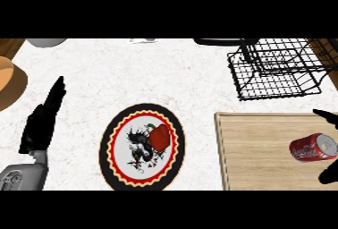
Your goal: Pick the can from the tray and place it in the tiered basket
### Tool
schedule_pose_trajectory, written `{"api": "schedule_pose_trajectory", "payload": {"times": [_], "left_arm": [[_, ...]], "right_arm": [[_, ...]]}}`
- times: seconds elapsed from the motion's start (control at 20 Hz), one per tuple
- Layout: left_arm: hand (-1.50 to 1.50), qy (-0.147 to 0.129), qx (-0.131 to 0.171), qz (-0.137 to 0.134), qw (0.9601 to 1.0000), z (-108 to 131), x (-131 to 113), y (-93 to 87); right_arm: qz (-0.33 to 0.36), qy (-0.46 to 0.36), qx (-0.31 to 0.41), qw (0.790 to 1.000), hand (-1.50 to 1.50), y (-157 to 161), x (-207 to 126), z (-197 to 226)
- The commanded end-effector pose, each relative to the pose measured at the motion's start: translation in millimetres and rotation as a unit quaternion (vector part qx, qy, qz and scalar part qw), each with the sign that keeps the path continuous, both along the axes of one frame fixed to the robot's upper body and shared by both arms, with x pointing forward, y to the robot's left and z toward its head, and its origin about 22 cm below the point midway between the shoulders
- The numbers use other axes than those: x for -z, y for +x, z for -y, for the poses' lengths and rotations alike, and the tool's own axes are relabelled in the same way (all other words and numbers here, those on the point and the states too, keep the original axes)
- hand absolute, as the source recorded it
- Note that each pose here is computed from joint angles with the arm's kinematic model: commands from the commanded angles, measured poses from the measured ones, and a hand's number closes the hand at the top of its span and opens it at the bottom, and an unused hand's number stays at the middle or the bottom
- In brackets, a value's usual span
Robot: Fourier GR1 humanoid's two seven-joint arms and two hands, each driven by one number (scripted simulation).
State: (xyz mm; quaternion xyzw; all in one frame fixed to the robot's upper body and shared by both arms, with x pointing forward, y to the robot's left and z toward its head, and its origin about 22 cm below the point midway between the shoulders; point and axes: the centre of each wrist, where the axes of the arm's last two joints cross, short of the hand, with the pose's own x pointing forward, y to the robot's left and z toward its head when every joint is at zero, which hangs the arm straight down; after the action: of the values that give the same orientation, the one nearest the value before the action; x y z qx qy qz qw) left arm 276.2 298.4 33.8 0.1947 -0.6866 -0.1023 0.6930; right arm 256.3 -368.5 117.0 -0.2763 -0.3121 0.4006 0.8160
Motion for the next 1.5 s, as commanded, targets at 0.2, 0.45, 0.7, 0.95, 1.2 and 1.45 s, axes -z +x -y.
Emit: {"api": "schedule_pose_trajectory", "payload": {"times": [0.2, 0.45, 0.7, 0.95, 1.2, 1.45], "left_arm": [[0.0, 0.0, 0.001, 0.002, 1.0, 8, -19, 6.8], [0.0, -0.005, 0.008, 0.002, 1.0, -8, -3, 6.0], [0.0, 0.002, 0.0, 0.002, 1.0, -13, -3, -1.8], [0.0, -0.006, 0.0, 0.001, 1.0, 18, 9, -8.7], [0.0, -0.001, -0.005, 0.007, 1.0, -7, 4, 5.3], [0.0, 0.006, 0.015, -0.003, 0.9999, -3, -15, 9.7]], "right_arm": [[-0.023, 0.011, -0.009, 1.0, -1.5, 1, 26, -11], [-0.048, 0.037, -0.021, 0.998, 1.5, 24, 41, -7], [-0.041, -0.023, -0.135, 0.99, 1.5, 8, 43, -28], [-0.026, 0.022, -0.081, 0.996, 1.5, -11, 42, -23], [0.017, 0.064, -0.051, 0.997, 1.5, 2, 17, -21], [0.128, 0.055, -0.144, 0.98, 1.5, 0, 3, -167]]}}
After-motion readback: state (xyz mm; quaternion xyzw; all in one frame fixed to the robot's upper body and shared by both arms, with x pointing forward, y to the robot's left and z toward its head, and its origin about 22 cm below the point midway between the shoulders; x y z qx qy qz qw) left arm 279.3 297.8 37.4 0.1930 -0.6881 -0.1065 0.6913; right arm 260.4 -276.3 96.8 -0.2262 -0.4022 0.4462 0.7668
